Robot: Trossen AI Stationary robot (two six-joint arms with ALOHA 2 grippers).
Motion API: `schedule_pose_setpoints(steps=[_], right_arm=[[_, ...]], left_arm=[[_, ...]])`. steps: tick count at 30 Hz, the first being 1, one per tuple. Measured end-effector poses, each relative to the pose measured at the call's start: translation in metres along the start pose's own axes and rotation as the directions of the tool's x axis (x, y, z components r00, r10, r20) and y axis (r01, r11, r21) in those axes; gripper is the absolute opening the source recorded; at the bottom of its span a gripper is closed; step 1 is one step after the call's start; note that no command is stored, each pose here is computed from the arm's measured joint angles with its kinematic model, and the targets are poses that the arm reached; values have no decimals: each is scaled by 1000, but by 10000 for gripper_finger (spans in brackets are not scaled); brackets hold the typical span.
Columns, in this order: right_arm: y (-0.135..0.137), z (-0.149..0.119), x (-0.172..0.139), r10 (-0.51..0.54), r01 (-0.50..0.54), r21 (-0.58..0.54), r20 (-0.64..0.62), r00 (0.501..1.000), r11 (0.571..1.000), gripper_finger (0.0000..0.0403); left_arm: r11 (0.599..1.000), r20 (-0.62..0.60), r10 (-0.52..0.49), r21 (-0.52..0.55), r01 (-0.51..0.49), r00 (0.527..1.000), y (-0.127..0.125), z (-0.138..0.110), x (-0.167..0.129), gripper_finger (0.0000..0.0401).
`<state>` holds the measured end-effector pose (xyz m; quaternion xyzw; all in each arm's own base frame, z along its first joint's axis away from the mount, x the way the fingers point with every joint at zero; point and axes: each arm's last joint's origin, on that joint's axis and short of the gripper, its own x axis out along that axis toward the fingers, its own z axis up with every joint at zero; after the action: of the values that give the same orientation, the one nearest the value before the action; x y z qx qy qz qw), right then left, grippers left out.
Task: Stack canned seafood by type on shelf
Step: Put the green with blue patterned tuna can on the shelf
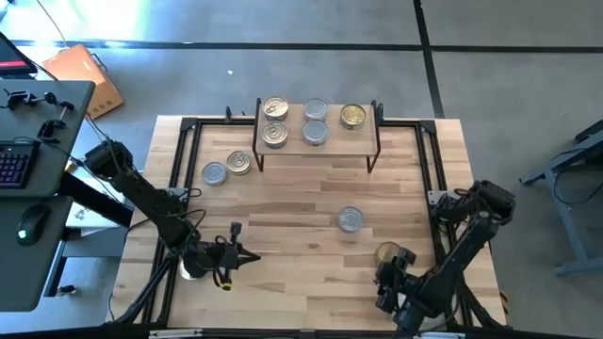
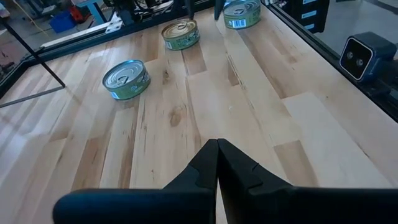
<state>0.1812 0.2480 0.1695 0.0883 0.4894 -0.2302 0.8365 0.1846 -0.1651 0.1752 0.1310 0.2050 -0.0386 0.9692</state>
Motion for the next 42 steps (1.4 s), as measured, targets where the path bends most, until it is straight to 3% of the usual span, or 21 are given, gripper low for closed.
schedule_pose_setpoints(steps=[5, 10, 13, 17, 22, 28, 31, 34, 38, 42], right_arm=[[-18, -6, 25, -82, 81, -16, -36, 996, 997, 228], [-27, -7, 34, -122, 116, -112, -51, 991, 987, 187], [-28, -7, 37, -111, 105, -108, -55, 992, 989, 153], [-14, 2, 39, 17, -17, -34, -7, 1000, 999, 105], [9, 28, 49, 217, -207, -106, 102, 971, 973, 68], [19, 73, 93, 285, -265, -118, 220, 933, 957, 50], [22, 97, 118, 315, -316, -51, 321, 893, 947, 47], [22, 119, 134, 361, -378, -53, 438, 823, 924, 46], [23, 146, 121, 411, -428, -125, 603, 684, 895, 46], [21, 153, 110, 418, -356, -230, 628, 656, 906, 48]], left_arm=[[1000, 1, 1, 25, -1, 1000, 0, 0, 0, 0], [1000, 3, 0, 22, 0, 1000, 0, 0, 0, 0], [1000, 3, 0, 18, 0, 1000, 0, 0, 0, 0], [1000, 3, 0, 17, 0, 1000, 0, 0, 0, 0], [1000, 4, 0, 12, 0, 1000, 0, 0, 0, 0], [1000, 2, 1, 7, -1, 1000, 0, 0, 0, 0], [1000, 3, 0, 7, 0, 1000, 0, 0, 0, 0], [1000, 3, 0, 6, 0, 1000, 0, 0, 0, 0], [1000, 3, 0, 6, 0, 1000, 0, 0, 0, 0], [1000, 2, 0, 7, 0, 1000, 0, -1, 0, 0]])
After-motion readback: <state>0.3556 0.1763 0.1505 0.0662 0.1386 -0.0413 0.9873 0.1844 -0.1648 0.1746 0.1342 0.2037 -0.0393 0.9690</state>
